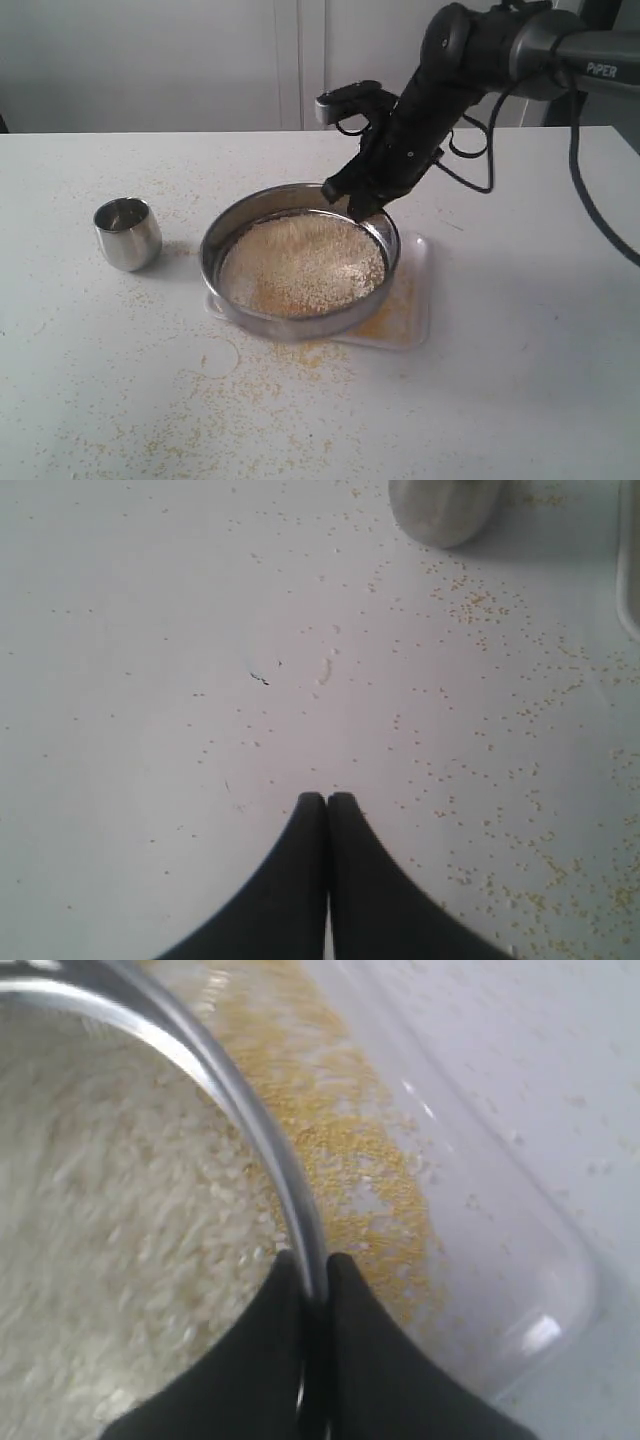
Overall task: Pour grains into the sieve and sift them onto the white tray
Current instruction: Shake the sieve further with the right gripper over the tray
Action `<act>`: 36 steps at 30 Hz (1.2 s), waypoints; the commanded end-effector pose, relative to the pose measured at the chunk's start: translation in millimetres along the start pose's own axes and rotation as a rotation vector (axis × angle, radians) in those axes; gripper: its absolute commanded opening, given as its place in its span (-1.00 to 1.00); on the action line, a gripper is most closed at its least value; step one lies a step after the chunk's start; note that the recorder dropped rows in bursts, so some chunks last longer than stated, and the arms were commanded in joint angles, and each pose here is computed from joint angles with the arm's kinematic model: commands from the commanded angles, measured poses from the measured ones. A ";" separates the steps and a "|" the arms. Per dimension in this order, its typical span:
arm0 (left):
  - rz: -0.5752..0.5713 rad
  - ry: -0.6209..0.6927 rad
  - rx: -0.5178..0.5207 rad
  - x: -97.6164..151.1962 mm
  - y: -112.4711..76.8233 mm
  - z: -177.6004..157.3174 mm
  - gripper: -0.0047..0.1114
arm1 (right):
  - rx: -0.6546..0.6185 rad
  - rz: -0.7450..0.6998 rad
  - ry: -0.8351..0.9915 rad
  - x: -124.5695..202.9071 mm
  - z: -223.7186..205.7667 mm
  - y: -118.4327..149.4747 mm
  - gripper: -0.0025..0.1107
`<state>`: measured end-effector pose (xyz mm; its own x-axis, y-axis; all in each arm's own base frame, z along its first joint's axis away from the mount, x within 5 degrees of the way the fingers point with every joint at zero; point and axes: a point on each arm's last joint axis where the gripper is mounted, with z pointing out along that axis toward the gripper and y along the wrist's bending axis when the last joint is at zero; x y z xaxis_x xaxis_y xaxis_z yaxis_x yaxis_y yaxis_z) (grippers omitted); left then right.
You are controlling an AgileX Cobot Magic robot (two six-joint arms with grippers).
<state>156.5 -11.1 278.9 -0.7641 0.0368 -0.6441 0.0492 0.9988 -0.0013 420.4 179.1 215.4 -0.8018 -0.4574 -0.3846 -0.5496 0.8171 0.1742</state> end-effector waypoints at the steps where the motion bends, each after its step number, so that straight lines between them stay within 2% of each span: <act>1: -0.004 0.002 0.003 1.5 -0.2 -1.1 -0.91 | -0.037 0.007 -0.113 -11.5 -7.0 4.3 -0.96; 2: -0.004 0.002 0.003 1.5 -0.2 -1.1 -0.91 | -0.088 -0.229 -0.068 -7.3 -5.4 15.4 -0.96; 3: -0.004 0.002 0.003 1.5 -0.2 -1.1 -0.91 | -0.085 -0.357 -0.026 -3.5 -4.5 17.8 -0.96; 4: -0.004 0.002 0.003 1.5 -0.2 -1.1 -0.91 | -0.027 -0.302 -0.028 -4.8 -4.0 13.5 -0.96; 5: -0.004 0.002 0.003 1.5 -0.2 -1.1 -0.91 | 0.077 -0.106 -0.070 -9.1 -4.8 2.2 -0.96; 6: -0.004 0.002 0.003 1.5 -0.2 -1.1 -0.91 | 0.142 0.153 -0.117 -11.5 -6.6 -7.7 -0.96; 7: -0.004 0.002 0.003 1.5 -0.2 -1.1 -0.91 | 0.157 0.295 -0.141 -12.1 -7.7 -12.3 -0.96; 8: -0.004 0.002 0.003 1.5 -0.2 -1.1 -0.91 | 0.131 0.275 -0.150 -13.4 -7.4 -9.8 -0.96; 9: -0.004 0.002 0.003 1.5 -0.2 -1.1 -0.91 | 0.066 0.123 -0.133 -14.2 -5.2 2.9 -0.96; 11: -0.004 0.002 0.003 1.5 -0.2 -1.1 -0.91 | -0.035 -0.335 -0.038 -6.7 -1.7 24.0 -0.96; 12: -0.004 0.002 0.003 1.5 -0.2 -1.1 -0.91 | -0.023 -0.413 -0.001 -3.5 -1.5 22.6 -0.96; 13: -0.004 0.002 0.003 1.5 -0.2 -1.1 -0.91 | 0.034 -0.339 -0.019 -6.0 -1.8 16.8 -0.96; 14: -0.004 0.002 0.003 1.5 -0.2 -1.1 -0.91 | 0.115 -0.141 -0.076 -10.7 -3.9 4.4 -0.96; 15: -0.004 0.002 0.003 1.5 -0.2 -1.1 -0.91 | 0.145 0.099 -0.129 -13.3 -6.1 -5.1 -0.96; 16: -0.004 0.002 0.003 1.5 -0.2 -1.1 -0.91 | 0.129 0.236 -0.156 -14.5 -7.0 -7.6 -0.96; 17: -0.004 0.002 0.003 1.5 -0.2 -1.1 -0.91 | 0.086 0.182 -0.155 -15.1 -6.6 -3.5 -0.96; 18: -0.004 0.002 0.003 1.5 -0.2 -1.1 -0.91 | 0.009 0.061 -0.134 -14.6 -5.1 8.0 -0.96; 19: -0.004 0.002 0.003 1.5 -0.2 -1.1 -0.91 | -0.053 -0.118 -0.083 -10.2 -3.8 18.2 -0.96; 20: -0.004 0.002 0.003 1.5 -0.2 -1.1 -0.91 | -0.087 -0.366 -0.030 -4.6 -3.0 24.1 -0.96; 21: -0.004 0.002 0.003 1.5 -0.2 -1.1 -0.91 | -0.060 -0.384 -0.014 -3.5 -2.8 21.5 -0.96; 22: -0.004 0.002 0.003 1.5 -0.2 -1.1 -0.91 | 0.007 -0.233 -0.040 -6.5 -2.8 12.0 -0.96; 23: -0.004 0.002 0.003 1.5 -0.2 -1.1 -0.91 | 0.083 0.057 -0.105 -11.1 -4.4 -3.3 -0.96; 24: -0.004 0.002 0.003 1.5 -0.2 -1.1 -0.91 | 0.091 0.235 -0.135 -11.9 -5.4 -11.9 -0.96; 25: -0.004 0.002 0.003 1.5 -0.2 -1.1 -0.91 | 0.074 0.299 -0.146 -12.4 -5.0 -13.8 -0.96; 27: -0.004 0.002 0.003 1.5 -0.2 -1.1 -0.91 | -0.070 0.068 -0.116 -11.8 -2.0 4.4 -0.96; 28: -0.004 0.002 0.003 1.5 -0.2 -1.1 -0.91 | -0.161 -0.104 -0.078 -7.8 -1.8 16.5 -0.96; 29: -0.004 0.002 0.003 1.5 -0.2 -1.1 -0.91 | -0.192 -0.342 -0.051 -3.4 -2.6 21.3 -0.96; 30: -0.004 0.002 0.003 1.5 -0.2 -1.1 -0.91 | -0.144 -0.322 -0.045 -3.7 -1.8 17.0 -0.96; 31: -0.004 0.002 0.003 1.5 -0.2 -1.1 -0.91 | -0.045 -0.141 -0.099 -9.8 -2.4 4.1 -0.96; 32: -0.004 0.002 0.003 1.5 -0.2 -1.1 -0.91 | 0.006 0.102 -0.145 -13.1 -4.6 -8.5 -0.96; 33: -0.004 0.002 0.003 1.5 -0.2 -1.1 -0.91 | 0.005 0.264 -0.166 -14.0 -5.1 -14.3 -0.96; 34: -0.004 0.002 0.003 1.5 -0.2 -1.1 -0.91 | -0.021 0.241 -0.175 -14.9 -5.5 -12.7 -0.96; 36: -0.004 0.002 0.003 1.5 -0.2 -1.1 -0.91 | -0.131 -0.056 -0.126 -11.4 -3.8 6.3 -0.96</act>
<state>156.5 -11.1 278.9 -0.7641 0.0368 -0.6441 0.0492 0.9988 -0.0013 429.4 183.0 210.4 -0.8248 -0.3517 -0.4428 -0.4900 0.8354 0.2492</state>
